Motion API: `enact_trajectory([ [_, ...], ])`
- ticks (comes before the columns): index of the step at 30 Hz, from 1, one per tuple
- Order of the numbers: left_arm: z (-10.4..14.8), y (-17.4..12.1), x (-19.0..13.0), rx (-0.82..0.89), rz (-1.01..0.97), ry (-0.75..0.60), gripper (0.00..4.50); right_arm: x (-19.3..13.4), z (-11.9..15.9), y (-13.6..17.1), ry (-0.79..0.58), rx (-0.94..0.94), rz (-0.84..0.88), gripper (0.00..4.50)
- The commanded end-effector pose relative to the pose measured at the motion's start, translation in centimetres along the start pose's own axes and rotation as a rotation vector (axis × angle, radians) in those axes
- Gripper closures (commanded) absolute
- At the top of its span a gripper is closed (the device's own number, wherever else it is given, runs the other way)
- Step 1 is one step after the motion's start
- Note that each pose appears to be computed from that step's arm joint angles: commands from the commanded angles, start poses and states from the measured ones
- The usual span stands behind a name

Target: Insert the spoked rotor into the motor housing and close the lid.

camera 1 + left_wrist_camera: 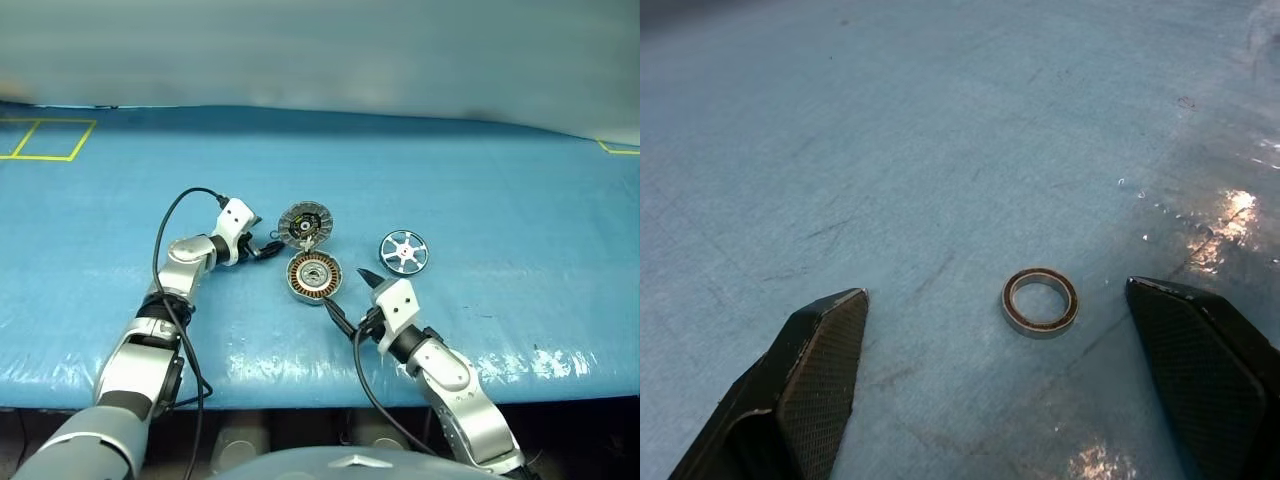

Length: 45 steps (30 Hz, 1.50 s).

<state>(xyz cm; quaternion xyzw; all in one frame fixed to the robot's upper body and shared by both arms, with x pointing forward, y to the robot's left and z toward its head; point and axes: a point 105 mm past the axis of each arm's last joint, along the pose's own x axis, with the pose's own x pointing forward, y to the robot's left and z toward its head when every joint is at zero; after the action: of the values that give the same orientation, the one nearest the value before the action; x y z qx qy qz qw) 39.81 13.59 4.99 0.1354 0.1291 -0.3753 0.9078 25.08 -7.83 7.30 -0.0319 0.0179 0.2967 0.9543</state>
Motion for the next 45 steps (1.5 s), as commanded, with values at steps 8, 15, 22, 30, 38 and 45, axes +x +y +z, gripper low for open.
enact_trajectory([
  [8, -1.7, -0.6, 0.8, 0.078, -0.004, 0.125, 0.18, -0.2, 1.3, 0.4, -0.042, -0.025, 0.025, 0.0],
  [15, -3.0, -0.7, 0.4, 0.038, -0.004, 0.156, 2.3, -0.5, 0.8, 0.3, -0.022, -0.036, 0.01, 0.0],
  [22, -5.6, -0.7, -1.3, -0.05, 0.024, 0.209, 3.84, -0.4, 0.7, 0.0, -0.019, -0.038, -0.006, 0.0],
  [30, -7.6, -1.8, -5.0, -0.041, 0.039, 0.22, 3.84, -0.4, 0.6, 0.1, -0.011, -0.042, 0.0, 0.0],
  [38, -2.8, -3.3, -8.3, 0.034, 0.055, 0.066, 3.84, -0.3, 0.6, 0.7, -0.008, -0.033, 0.027, 0.0],
  [45, 2.2, -6.2, -10.7, 0.065, -0.079, -0.058, 3.84, -0.6, 0.5, 0.7, -0.008, -0.029, 0.039, 0.0],
])
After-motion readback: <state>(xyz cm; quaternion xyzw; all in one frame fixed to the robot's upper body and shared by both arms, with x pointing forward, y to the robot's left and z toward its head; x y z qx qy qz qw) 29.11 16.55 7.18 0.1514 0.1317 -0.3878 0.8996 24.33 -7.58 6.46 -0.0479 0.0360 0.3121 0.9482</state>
